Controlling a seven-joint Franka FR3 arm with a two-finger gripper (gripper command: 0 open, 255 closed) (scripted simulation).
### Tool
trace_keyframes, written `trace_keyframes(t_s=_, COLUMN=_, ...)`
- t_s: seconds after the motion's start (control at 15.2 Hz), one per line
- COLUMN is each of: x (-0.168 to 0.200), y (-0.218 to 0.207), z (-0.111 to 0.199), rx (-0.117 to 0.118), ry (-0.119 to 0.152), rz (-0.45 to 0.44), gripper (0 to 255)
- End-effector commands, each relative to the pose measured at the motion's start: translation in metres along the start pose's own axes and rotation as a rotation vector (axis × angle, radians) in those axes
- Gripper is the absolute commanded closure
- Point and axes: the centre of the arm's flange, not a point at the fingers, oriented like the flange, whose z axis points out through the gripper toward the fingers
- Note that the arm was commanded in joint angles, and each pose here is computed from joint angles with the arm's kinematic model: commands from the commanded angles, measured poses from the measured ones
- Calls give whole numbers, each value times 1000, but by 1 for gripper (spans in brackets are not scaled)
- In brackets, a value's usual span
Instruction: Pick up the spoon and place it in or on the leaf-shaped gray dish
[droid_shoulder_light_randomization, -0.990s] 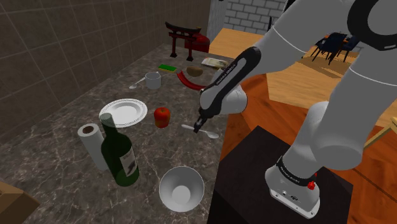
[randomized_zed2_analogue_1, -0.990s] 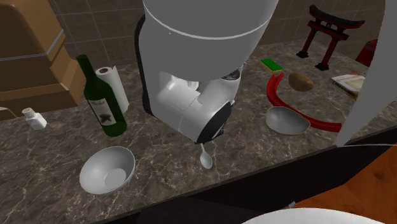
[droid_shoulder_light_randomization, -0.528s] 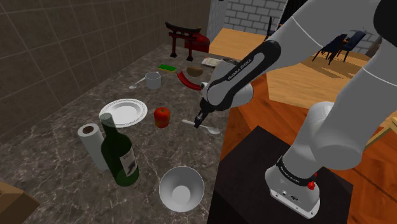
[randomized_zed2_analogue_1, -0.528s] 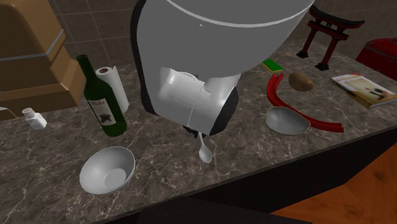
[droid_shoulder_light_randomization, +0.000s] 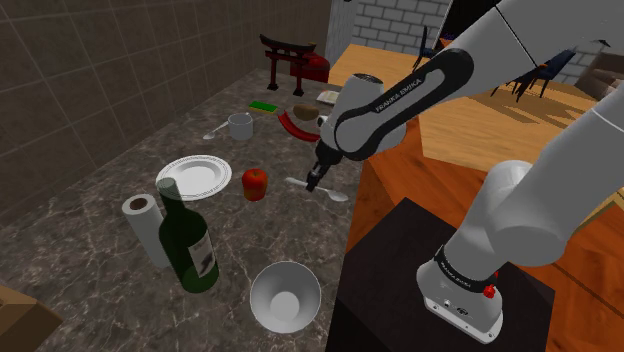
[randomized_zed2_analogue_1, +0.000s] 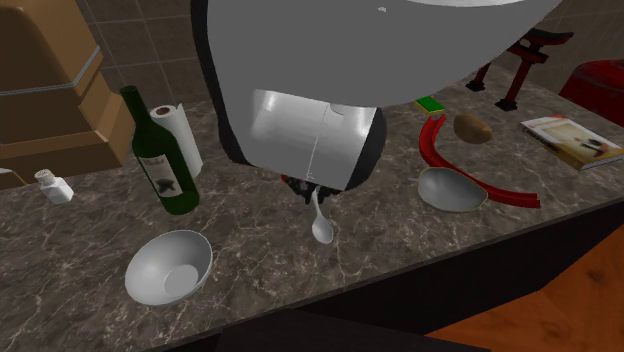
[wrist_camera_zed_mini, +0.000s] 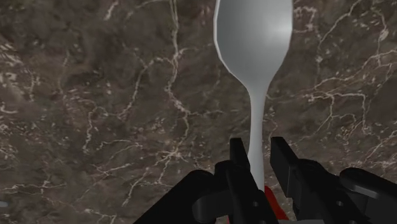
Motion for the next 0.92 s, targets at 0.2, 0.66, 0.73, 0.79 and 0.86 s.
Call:
trace_keyframes(t_s=0.2, x=9, y=24, z=-14, rx=-1, ry=-1, rz=0, gripper=255)
trace_keyframes(t_s=0.66, x=33, y=113, z=-23, rx=-1, ry=-1, rz=0, gripper=255)
trace_keyframes(t_s=0.73, x=36, y=126, z=-24, rx=-1, ry=-1, rz=0, gripper=255)
trace_keyframes(t_s=0.79, x=39, y=138, z=-25, rx=-1, ry=-1, rz=0, gripper=255)
trace_keyframes(t_s=0.86, x=43, y=151, z=-27, rx=-1, ry=-1, rz=0, gripper=255)
